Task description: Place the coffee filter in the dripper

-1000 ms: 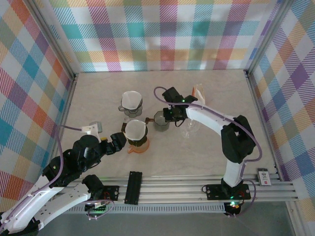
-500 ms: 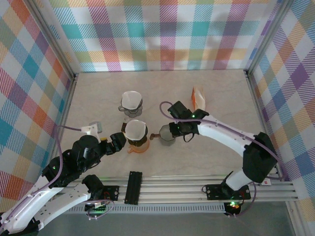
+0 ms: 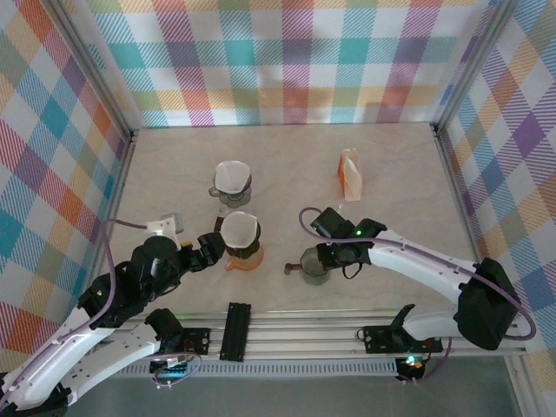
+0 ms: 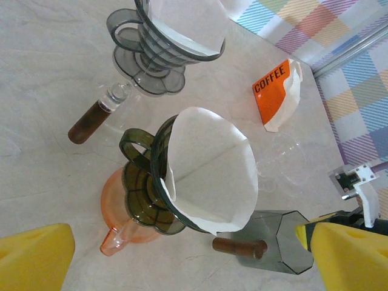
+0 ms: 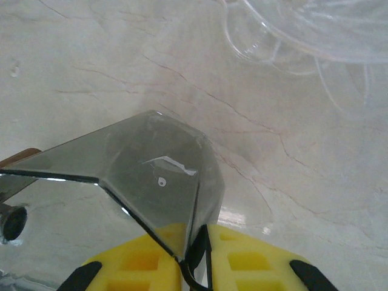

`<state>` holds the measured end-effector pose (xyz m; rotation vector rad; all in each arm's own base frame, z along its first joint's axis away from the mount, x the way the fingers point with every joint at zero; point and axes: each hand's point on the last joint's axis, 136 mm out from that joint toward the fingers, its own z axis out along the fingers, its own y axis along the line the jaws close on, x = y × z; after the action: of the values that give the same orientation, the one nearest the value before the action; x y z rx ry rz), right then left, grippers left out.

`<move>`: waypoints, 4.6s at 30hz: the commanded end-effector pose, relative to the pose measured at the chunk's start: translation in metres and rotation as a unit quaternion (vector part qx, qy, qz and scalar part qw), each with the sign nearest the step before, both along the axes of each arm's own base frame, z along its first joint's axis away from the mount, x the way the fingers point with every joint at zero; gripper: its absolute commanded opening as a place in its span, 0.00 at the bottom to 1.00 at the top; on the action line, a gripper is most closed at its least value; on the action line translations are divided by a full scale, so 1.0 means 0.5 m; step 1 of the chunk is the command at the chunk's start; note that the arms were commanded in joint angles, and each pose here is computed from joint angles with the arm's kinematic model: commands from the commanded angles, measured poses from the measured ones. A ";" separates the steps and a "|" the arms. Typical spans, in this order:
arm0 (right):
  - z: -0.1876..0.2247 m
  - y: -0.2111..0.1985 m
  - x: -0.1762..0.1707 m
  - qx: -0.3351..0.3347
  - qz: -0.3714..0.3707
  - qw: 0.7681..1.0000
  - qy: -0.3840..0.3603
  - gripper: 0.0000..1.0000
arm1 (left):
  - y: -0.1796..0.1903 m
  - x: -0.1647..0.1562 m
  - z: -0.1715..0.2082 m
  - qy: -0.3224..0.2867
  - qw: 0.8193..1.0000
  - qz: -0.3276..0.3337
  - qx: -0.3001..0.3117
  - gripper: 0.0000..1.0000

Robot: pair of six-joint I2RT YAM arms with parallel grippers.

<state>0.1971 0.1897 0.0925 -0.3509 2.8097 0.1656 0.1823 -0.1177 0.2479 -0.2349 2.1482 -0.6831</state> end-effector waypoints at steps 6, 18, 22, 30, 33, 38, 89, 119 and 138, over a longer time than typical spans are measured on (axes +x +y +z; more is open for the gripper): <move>0.018 -0.003 0.004 0.009 -0.017 1.000 -0.017 0.32 | -0.012 0.004 -0.002 -0.006 1.000 -0.010 -0.004 1.00; 0.098 -0.047 0.117 0.092 -0.103 0.989 -0.060 0.69 | -0.010 0.002 -0.004 -0.007 1.000 -0.009 -0.004 1.00; 0.072 -0.067 0.169 0.108 -0.139 0.984 -0.033 0.70 | -0.007 0.001 -0.009 -0.005 1.000 -0.006 -0.005 1.00; 0.027 -0.109 0.242 0.105 -0.196 0.975 -0.022 0.62 | 0.004 -0.005 -0.011 -0.005 1.000 0.000 -0.007 1.00; 0.016 -0.114 0.255 0.105 -0.202 0.973 -0.018 0.56 | 0.005 -0.005 -0.010 -0.007 1.000 0.001 -0.009 1.00; -0.007 -0.112 0.270 0.103 -0.206 0.973 -0.003 0.47 | -0.001 -0.003 -0.004 -0.006 1.000 -0.004 -0.008 1.00; 0.170 -0.017 -0.013 0.176 -0.048 0.983 0.036 0.00 | -0.016 0.007 -0.012 -0.004 1.000 -0.012 0.002 1.00; 0.151 -0.025 -0.001 0.159 -0.057 0.986 0.010 0.68 | -0.009 0.000 -0.013 -0.004 1.000 -0.010 -0.005 1.00; 0.224 -0.078 0.183 0.122 -0.102 0.979 -0.129 0.74 | -0.028 0.009 -0.012 0.003 1.000 -0.019 -0.003 1.00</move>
<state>0.2581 0.1594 0.2023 -0.0483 2.5625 0.4230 0.1860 -0.1270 0.2379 -0.2238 2.1734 -0.6920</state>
